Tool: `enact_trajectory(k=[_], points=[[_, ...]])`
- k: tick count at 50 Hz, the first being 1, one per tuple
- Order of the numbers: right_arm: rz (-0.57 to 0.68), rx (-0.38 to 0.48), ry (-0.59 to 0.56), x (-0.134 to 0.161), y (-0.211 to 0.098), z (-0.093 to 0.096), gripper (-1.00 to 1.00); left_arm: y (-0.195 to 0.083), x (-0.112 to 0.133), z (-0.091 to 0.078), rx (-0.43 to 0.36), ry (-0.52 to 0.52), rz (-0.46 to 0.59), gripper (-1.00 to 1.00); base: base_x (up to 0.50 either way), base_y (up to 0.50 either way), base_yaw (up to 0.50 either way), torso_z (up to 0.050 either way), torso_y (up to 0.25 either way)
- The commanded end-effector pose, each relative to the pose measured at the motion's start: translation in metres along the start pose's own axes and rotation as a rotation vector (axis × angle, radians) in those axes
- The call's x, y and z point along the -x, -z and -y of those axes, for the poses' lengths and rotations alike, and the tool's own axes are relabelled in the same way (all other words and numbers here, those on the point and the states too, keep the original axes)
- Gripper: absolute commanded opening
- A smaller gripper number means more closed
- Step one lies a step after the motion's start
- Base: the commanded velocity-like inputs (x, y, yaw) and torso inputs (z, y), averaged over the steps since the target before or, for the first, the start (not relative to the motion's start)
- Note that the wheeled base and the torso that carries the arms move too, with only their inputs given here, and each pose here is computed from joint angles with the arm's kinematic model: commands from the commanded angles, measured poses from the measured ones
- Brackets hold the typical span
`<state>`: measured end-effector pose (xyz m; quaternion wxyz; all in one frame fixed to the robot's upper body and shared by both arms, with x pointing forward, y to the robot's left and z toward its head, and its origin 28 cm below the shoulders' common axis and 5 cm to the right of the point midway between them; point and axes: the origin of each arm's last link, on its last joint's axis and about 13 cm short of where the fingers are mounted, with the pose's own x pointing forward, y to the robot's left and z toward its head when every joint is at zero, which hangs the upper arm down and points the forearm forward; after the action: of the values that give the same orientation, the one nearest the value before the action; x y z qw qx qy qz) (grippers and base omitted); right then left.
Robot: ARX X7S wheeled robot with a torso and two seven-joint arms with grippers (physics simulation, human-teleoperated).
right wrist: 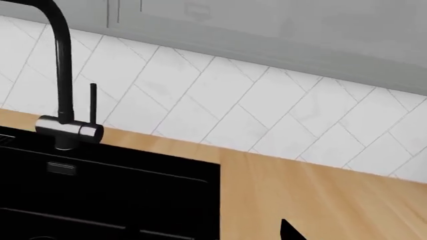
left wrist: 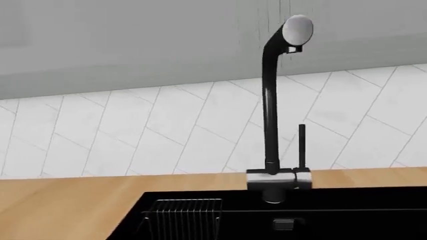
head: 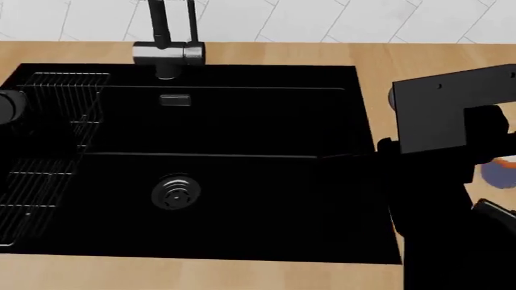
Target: Move the fresh-baked cupcake off the tray onto the counter, and place the bowl used for mixing into the sink.
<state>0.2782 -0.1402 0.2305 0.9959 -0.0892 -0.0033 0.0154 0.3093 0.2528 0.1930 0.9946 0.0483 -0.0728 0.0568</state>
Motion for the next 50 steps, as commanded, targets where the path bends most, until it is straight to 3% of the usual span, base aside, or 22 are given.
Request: enact_trajectory(k=[1, 50], points=[[-0.002, 0.005, -0.020, 0.0009, 0.0014, -0.0029, 1.00, -0.0023, 0.0017, -0.0025, 0.000, -0.006, 0.005, 1.00, 0.00, 0.50, 0.00, 0.000, 0.000], [-0.011, 0.001, -0.045, 0.0003, 0.0070, -0.0036, 1.00, -0.0077, 0.0052, -0.0026, -0.007, -0.006, 0.017, 1.00, 0.00, 0.50, 0.00, 0.000, 0.000]])
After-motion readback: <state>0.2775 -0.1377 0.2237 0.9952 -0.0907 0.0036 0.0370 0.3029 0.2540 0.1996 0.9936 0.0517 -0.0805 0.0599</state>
